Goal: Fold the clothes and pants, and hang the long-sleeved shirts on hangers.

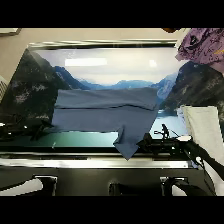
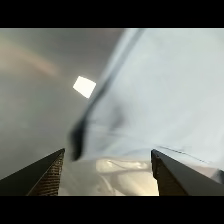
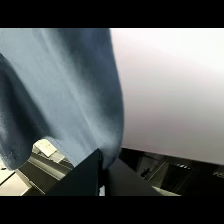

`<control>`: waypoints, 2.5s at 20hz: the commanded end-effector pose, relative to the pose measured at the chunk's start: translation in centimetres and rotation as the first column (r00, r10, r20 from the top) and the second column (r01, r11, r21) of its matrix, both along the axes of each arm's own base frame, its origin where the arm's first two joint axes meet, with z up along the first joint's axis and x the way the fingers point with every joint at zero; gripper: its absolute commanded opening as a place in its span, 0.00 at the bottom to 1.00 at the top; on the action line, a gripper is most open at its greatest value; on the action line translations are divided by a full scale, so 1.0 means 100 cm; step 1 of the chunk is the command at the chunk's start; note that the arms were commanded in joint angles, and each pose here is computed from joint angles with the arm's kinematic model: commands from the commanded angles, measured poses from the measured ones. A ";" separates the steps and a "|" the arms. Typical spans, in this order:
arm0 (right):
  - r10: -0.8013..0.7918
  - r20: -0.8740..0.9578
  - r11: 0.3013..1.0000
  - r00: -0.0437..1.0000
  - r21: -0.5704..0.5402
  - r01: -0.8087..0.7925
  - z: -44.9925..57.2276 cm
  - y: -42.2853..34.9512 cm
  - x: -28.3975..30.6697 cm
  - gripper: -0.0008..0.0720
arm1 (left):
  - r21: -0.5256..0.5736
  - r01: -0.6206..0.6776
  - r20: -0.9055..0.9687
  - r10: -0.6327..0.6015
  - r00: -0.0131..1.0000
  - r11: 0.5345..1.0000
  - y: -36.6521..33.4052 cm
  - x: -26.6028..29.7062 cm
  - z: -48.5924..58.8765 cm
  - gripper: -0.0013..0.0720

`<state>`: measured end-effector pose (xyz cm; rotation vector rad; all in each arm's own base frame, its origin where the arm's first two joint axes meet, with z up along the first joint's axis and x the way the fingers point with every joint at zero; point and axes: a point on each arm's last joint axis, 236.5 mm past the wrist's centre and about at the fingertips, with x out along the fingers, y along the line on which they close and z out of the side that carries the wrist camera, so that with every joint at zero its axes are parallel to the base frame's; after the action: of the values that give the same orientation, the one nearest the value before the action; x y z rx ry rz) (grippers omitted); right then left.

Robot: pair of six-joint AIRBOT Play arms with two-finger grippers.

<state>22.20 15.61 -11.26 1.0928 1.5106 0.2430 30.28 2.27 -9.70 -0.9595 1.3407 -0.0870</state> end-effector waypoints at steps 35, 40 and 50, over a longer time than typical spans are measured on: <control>0.229 0.324 0.925 0.918 -0.365 -0.102 0.093 -0.064 0.164 0.05 | 0.441 -0.087 0.260 -0.034 0.965 0.893 0.014 0.069 0.067 0.04; 0.214 0.327 0.927 0.921 -0.365 -0.086 0.082 -0.069 0.212 0.05 | 0.445 -0.077 0.249 -0.041 0.968 0.892 0.020 0.098 0.054 0.04; 0.205 0.253 0.933 0.946 -0.344 -0.110 0.038 -0.068 0.220 0.06 | 0.427 -0.004 0.151 -0.067 0.986 0.904 0.010 0.118 0.002 0.04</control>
<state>44.08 8.59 -6.55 0.6273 1.3064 0.2414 41.69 3.60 -8.49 -0.5470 1.1452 0.1036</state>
